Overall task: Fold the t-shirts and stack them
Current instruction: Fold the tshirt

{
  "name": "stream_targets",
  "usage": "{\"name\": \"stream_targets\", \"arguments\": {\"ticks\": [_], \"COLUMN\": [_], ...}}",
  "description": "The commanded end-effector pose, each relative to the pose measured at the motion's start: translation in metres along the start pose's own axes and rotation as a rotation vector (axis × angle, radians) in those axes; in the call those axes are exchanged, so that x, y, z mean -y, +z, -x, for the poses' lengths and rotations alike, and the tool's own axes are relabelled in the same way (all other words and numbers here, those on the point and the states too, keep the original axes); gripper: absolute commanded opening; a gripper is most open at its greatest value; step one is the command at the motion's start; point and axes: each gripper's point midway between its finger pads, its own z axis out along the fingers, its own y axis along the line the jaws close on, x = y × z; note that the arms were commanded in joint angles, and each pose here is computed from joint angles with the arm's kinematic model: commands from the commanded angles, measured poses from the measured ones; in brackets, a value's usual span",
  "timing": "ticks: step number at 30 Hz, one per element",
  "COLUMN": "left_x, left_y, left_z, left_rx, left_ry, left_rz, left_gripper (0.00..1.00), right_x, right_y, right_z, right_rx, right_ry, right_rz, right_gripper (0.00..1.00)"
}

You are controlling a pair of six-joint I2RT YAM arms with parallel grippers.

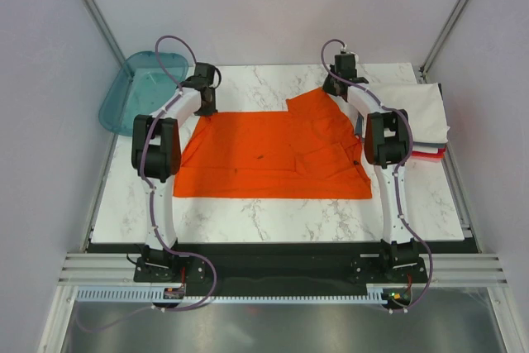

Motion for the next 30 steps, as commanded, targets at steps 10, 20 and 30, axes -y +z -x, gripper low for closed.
{"name": "stream_targets", "arguments": {"ticks": [10, 20, 30], "left_x": [-0.049, -0.049, -0.05], "left_y": [-0.005, 0.004, -0.002], "left_z": [0.049, 0.058, 0.049], "left_rx": [0.093, 0.142, 0.18], "left_ry": [0.186, 0.282, 0.272], "left_rz": [0.1, 0.094, 0.031], "left_gripper": [0.02, 0.02, 0.02], "right_x": [0.005, 0.008, -0.006], "right_y": [-0.007, -0.012, -0.038], "right_z": [0.002, 0.008, 0.022], "right_rx": [-0.024, -0.017, -0.009], "right_ry": [0.04, 0.041, 0.044], "right_rz": [0.017, 0.017, 0.068], "right_gripper": [0.0, 0.0, 0.0]}}
